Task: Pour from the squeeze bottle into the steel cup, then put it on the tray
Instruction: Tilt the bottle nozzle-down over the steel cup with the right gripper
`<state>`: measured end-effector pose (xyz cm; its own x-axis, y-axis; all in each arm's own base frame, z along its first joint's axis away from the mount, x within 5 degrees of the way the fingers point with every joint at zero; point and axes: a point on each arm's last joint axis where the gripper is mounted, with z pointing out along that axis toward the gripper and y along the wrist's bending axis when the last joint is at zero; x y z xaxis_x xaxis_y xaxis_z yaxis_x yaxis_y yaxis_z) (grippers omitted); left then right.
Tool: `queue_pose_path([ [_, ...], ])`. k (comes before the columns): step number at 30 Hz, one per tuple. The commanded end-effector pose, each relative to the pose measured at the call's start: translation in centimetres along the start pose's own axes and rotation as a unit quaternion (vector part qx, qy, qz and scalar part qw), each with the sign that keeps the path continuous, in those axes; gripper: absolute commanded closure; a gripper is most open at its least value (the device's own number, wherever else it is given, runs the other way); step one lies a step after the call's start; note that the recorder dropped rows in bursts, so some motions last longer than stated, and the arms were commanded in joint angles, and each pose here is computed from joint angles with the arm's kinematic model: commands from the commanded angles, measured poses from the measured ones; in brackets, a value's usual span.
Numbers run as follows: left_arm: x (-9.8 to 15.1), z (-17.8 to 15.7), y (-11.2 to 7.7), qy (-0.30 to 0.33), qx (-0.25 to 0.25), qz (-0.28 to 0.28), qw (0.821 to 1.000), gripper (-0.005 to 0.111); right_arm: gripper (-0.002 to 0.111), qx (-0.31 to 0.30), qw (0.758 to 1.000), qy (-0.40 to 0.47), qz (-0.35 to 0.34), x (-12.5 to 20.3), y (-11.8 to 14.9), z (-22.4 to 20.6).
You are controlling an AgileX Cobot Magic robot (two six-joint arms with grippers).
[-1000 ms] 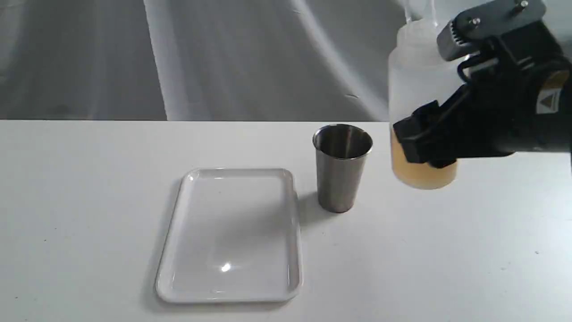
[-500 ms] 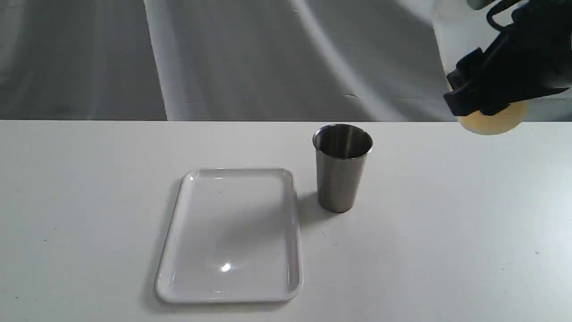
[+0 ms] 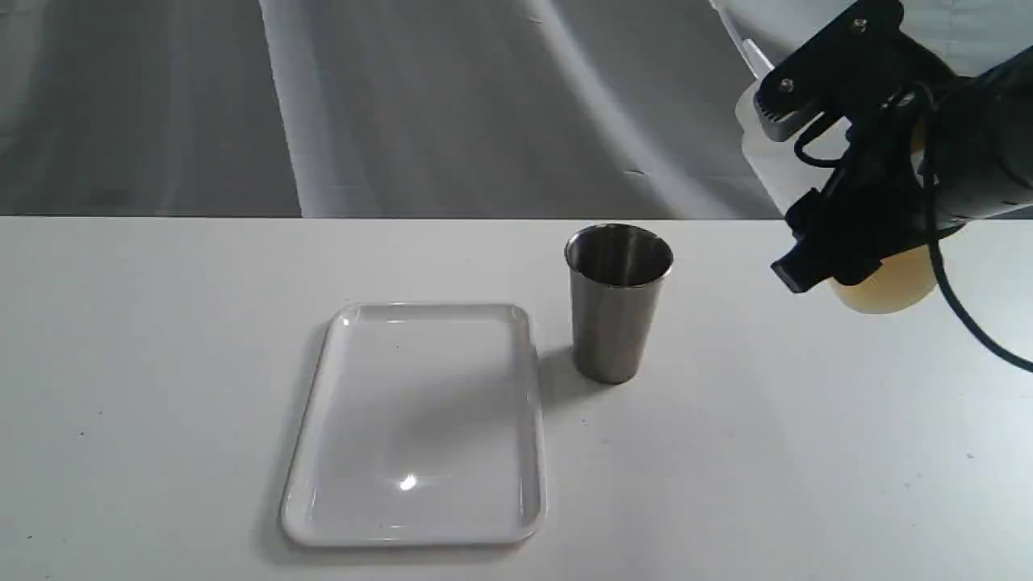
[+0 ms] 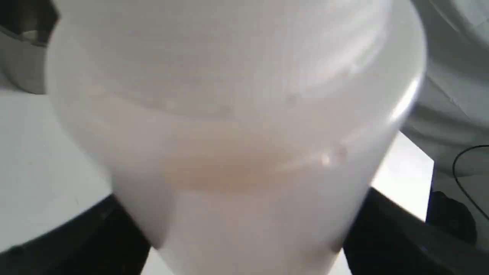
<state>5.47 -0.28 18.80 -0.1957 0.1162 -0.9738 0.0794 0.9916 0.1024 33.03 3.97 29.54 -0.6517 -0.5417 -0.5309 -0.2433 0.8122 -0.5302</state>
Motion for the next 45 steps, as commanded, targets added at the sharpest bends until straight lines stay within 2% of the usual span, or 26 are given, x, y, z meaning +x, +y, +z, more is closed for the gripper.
queue_pose_path([
  [1,0.1,0.0,0.0,-0.004,0.001,0.001,1.000,0.098,0.057,0.015,0.999,-0.015,-0.025,-0.5,-0.2,0.5],
  [6,0.1,0.0,0.0,-0.004,0.001,0.001,1.000,0.098,0.057,0.016,0.999,-0.006,-0.036,-0.4,0.0,1.2],
  [17,0.1,0.0,0.0,-0.004,0.001,0.001,1.000,0.098,0.057,0.057,0.989,0.009,-0.135,-0.3,0.2,3.3],
  [25,0.1,0.0,0.0,-0.004,0.001,0.001,1.000,0.098,0.057,0.062,0.987,0.028,-0.148,-0.4,0.8,5.3],
  [30,0.1,0.0,0.0,-0.004,0.001,0.001,1.000,0.098,0.057,0.084,0.990,0.028,-0.114,-1.9,0.1,6.1],
  [38,0.1,0.0,0.0,-0.004,0.001,0.001,1.000,0.098,0.057,0.120,0.980,0.039,-0.156,-2.8,-0.2,7.8],
  [45,0.1,0.0,0.0,-0.004,0.001,0.001,1.000,0.098,0.057,0.139,0.970,0.076,-0.186,-3.5,1.3,9.9],
])
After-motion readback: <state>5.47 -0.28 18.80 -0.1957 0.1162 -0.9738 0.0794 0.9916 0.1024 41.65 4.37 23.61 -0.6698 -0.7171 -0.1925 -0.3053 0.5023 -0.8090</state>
